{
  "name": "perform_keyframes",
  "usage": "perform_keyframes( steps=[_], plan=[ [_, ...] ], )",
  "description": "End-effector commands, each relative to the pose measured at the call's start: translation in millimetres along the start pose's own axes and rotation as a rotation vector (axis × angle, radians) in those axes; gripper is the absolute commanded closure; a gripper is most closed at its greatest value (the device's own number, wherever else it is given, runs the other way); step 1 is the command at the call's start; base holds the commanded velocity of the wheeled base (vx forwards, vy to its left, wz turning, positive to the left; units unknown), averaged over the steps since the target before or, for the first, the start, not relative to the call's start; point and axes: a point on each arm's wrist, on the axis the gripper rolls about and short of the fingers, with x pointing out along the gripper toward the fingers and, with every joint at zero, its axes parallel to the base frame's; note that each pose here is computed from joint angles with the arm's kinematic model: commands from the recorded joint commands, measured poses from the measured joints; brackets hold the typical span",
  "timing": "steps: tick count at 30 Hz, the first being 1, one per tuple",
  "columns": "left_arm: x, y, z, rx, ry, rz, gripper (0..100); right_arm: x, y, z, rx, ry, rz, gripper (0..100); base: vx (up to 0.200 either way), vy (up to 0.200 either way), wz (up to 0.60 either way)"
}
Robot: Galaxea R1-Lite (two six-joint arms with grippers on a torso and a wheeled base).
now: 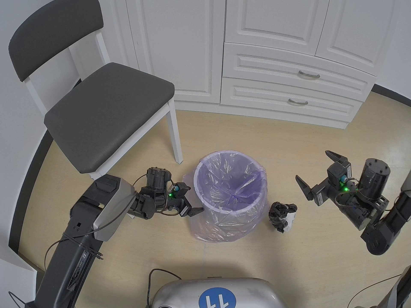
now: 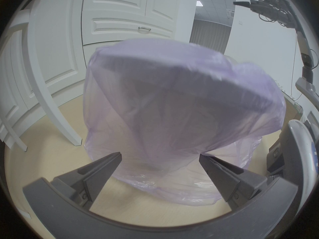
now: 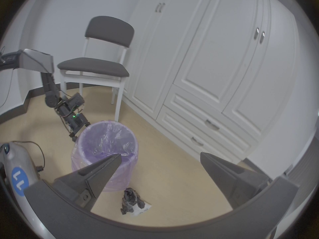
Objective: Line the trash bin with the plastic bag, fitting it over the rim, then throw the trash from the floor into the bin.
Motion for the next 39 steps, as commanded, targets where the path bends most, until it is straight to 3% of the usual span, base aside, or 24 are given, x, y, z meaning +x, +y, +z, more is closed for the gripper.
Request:
perform_keyframes(
  steps=[1, 9, 26, 27, 39],
  plan=[
    [-2, 4, 6, 0.001, -0.002, 0.007, 0, -42, -8, 24, -0.061, -0.134, -0.020, 0, 0.000, 0.000, 0.00],
    [9, -4, -10, -0.012, 0.022, -0.014, 0, -65, -3, 30, -0.092, -0.193, 0.039, 0, 0.000, 0.000, 0.00],
    [19, -6, -7, 0.003, -0.001, -0.027, 0, -72, 3, 32, -0.095, -0.225, 0.103, 0, 0.000, 0.000, 0.00],
    [21, -6, -8, 0.003, -0.001, -0.027, 100, -72, 3, 32, -0.094, -0.227, 0.101, 0, 0.000, 0.000, 0.00],
    [23, -10, -16, -0.018, 0.030, -0.043, 100, -75, 1, 35, -0.087, -0.240, 0.095, 0, 0.000, 0.000, 0.00]
  ],
)
